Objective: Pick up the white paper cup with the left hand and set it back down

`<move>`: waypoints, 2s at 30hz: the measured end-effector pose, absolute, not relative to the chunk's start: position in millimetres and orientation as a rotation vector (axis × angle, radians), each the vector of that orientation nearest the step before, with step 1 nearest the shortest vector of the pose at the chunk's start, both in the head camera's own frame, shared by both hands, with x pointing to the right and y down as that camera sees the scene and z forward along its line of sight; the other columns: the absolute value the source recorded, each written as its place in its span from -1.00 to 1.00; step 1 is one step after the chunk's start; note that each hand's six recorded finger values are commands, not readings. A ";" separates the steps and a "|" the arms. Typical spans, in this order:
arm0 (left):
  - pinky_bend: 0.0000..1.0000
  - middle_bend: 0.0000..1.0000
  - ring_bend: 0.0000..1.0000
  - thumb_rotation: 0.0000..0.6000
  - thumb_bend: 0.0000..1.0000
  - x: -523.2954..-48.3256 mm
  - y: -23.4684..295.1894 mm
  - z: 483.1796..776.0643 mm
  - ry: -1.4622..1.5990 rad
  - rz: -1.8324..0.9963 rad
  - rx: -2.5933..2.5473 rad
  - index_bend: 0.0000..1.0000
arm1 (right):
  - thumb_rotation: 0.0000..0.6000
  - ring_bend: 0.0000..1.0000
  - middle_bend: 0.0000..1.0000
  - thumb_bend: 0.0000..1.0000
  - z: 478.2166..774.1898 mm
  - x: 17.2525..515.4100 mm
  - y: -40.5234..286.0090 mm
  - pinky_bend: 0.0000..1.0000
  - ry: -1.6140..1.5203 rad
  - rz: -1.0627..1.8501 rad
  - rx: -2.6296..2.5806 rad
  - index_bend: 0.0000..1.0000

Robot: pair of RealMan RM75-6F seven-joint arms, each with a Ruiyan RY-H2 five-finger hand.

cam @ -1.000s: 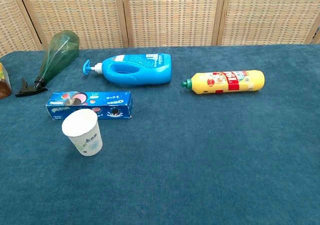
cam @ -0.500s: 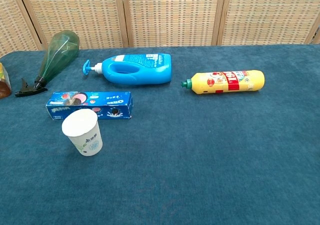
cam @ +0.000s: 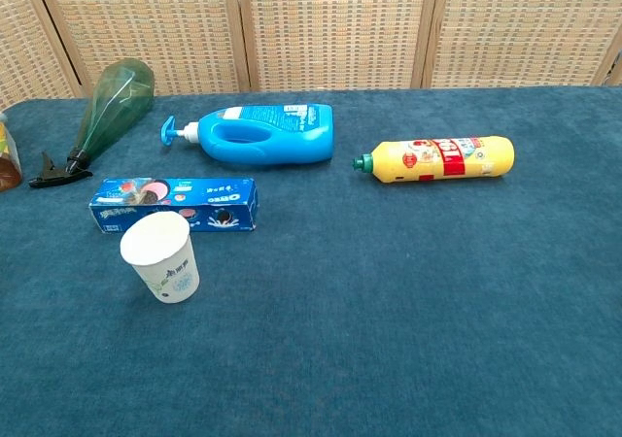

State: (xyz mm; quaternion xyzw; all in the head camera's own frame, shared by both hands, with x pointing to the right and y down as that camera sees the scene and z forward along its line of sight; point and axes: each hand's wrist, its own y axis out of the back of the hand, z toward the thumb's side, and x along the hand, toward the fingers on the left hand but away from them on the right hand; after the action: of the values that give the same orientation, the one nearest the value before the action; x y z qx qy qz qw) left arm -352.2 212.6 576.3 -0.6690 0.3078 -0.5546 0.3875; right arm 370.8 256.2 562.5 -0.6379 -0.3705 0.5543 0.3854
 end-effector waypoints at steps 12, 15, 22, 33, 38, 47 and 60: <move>-1.00 -1.00 -1.00 1.00 -0.66 -283.1 178.1 607.7 0.592 -1.437 -1.765 -0.61 | 1.00 -1.00 -1.00 -0.87 558.6 379.1 249.7 -0.97 -0.990 1.415 -1.631 -1.00; -1.00 -1.00 -1.00 1.00 -0.65 -269.5 172.9 614.5 0.549 -1.453 -1.765 -0.61 | 1.00 -1.00 -1.00 -0.87 558.0 380.3 248.6 -0.97 -0.999 1.415 -1.636 -1.00; -1.00 -1.00 -1.00 1.00 -0.65 -237.5 166.5 629.6 0.462 -1.483 -1.775 -0.63 | 1.00 -1.00 -1.00 -0.87 556.6 382.9 246.8 -0.97 -1.015 1.417 -1.644 -1.00; -1.00 -1.00 -1.00 1.00 -0.64 -219.8 170.3 649.6 0.395 -1.518 -1.752 -0.59 | 1.00 -1.00 -1.00 -0.87 556.1 385.7 245.3 -0.97 -1.028 1.425 -1.653 -1.00; -1.00 -1.00 -1.00 1.00 -0.64 -217.9 168.7 654.2 0.395 -1.531 -1.740 -0.52 | 1.00 -1.00 -1.00 -0.87 556.1 385.5 245.2 -0.97 -1.029 1.424 -1.658 -1.00; -1.00 -1.00 -1.00 1.00 -0.49 -212.7 170.3 658.7 0.384 -1.521 -1.748 -0.31 | 1.00 -1.00 -1.00 -0.87 556.2 384.2 245.6 -0.97 -1.028 1.418 -1.666 -1.00; -1.00 -1.00 -1.00 1.00 -0.49 -207.7 173.4 651.5 0.484 -1.471 -1.845 -0.18 | 1.00 -1.00 -1.00 -0.87 555.9 384.1 245.4 -0.97 -1.033 1.413 -1.667 -1.00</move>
State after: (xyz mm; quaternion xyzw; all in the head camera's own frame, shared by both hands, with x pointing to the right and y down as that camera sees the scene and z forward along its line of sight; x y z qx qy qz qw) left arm -207.7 173.4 651.5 -0.7151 0.1875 -0.5701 0.3584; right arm 384.1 245.4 555.9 -0.6448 -0.3998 0.5466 0.3545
